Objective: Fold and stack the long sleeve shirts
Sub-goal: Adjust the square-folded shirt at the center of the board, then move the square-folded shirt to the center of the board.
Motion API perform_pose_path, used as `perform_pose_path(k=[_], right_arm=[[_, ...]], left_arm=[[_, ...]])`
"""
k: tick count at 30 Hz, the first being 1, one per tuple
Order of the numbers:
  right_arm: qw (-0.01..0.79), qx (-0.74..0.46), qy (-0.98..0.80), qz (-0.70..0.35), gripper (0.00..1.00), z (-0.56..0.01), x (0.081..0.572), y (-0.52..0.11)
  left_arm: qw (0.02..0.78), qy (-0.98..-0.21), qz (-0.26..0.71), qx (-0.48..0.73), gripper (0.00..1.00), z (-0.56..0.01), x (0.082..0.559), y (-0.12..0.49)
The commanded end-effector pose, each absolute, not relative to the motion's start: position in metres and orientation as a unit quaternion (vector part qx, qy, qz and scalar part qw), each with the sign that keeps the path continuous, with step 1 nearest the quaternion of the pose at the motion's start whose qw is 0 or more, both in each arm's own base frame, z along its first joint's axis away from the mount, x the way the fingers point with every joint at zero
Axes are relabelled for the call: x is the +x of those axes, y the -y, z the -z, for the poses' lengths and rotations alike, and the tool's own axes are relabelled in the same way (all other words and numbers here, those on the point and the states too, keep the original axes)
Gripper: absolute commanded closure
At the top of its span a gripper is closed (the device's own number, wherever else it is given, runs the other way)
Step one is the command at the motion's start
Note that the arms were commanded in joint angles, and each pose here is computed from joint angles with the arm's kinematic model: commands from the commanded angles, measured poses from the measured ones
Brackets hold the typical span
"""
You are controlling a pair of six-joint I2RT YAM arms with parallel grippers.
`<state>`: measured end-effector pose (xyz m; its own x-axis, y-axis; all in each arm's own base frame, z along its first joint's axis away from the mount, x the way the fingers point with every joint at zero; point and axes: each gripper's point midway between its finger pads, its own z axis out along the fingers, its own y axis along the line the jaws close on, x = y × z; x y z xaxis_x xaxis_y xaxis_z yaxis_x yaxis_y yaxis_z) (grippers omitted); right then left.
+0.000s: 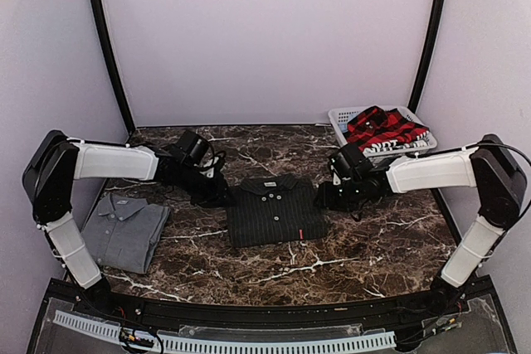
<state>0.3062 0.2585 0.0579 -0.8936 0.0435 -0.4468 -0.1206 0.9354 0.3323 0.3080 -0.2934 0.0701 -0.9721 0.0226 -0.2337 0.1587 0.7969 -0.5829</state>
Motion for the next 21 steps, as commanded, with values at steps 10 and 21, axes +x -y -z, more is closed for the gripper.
perform_pose_path(k=[10, 21], right_arm=[[0.205, -0.05, -0.97, -0.121, 0.57, -0.029, 0.318, -0.275], [0.178, -0.058, -0.976, -0.109, 0.89, -0.006, 0.302, -0.278]], left_arm=[[0.211, -0.943, 0.258, 0.021, 0.73, -0.125, 0.325, 0.247], [0.24, -0.942, 0.231, -0.027, 0.73, -0.129, 0.32, 0.209]])
